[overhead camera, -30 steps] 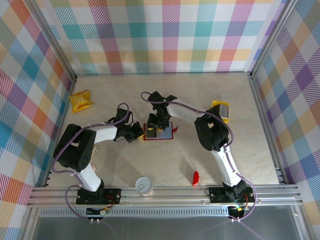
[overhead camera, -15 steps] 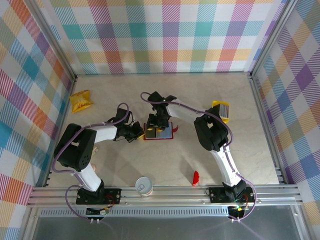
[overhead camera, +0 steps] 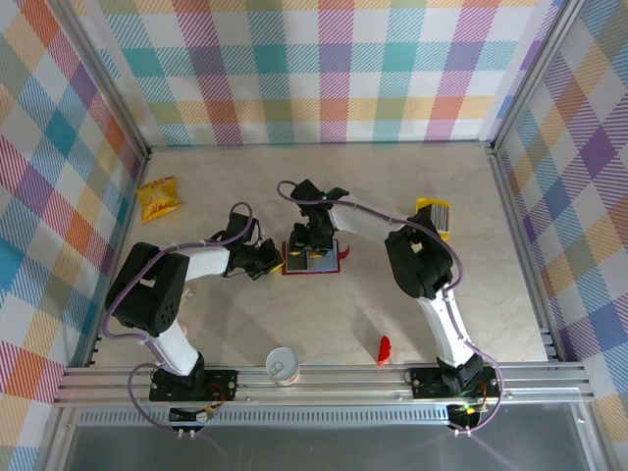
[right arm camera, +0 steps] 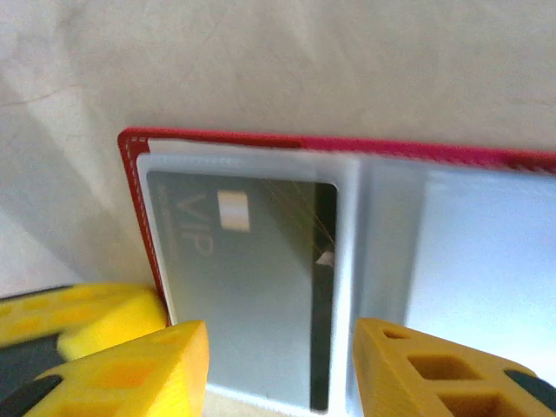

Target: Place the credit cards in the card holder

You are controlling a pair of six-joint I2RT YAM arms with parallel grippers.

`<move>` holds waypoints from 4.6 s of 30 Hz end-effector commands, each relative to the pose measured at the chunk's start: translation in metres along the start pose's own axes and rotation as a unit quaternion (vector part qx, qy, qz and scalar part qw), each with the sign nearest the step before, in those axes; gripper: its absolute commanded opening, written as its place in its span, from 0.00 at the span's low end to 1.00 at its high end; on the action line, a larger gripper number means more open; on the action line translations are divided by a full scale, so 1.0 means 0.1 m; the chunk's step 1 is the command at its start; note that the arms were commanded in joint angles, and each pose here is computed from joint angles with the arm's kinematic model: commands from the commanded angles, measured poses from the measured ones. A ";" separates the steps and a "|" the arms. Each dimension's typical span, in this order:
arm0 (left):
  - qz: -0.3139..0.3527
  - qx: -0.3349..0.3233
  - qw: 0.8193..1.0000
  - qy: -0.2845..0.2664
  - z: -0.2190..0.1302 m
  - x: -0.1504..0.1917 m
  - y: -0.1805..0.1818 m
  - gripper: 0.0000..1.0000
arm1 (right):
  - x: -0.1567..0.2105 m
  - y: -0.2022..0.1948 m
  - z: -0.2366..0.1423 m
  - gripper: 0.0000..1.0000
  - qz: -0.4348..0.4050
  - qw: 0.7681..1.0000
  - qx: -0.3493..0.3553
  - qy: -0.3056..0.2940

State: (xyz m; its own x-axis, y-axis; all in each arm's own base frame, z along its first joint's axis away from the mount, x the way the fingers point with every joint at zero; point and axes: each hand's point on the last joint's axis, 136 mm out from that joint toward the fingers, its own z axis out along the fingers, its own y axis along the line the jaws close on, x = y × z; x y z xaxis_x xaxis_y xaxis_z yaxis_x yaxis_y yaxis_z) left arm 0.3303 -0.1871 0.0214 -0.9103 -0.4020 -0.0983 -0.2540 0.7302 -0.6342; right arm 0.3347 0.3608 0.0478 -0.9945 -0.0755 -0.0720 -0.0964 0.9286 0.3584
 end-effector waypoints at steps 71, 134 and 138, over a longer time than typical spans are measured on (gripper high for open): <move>0.000 -0.008 1.000 0.004 0.01 0.05 0.11 0.03 | -0.02 0.27 0.01 0.48 0.027 0.990 -0.135 0.018; 0.005 -0.004 1.000 -0.006 -0.03 -0.01 0.04 0.06 | 0.00 -0.46 -0.20 0.53 0.006 0.999 0.036 -0.009; 0.004 -0.004 1.000 -0.005 -0.02 0.00 0.05 0.06 | 0.00 -0.50 -0.17 0.53 0.005 0.999 0.053 -0.010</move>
State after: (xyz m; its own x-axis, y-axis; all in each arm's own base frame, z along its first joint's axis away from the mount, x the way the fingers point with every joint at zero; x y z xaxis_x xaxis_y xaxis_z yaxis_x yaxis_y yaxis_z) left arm 0.3312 -0.1871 0.0230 -0.9094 -0.3991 -0.1168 -0.2373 0.7287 -0.6424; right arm 0.3398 0.3124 0.0484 -0.9951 -0.0433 -0.0888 -0.0687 0.9490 0.3077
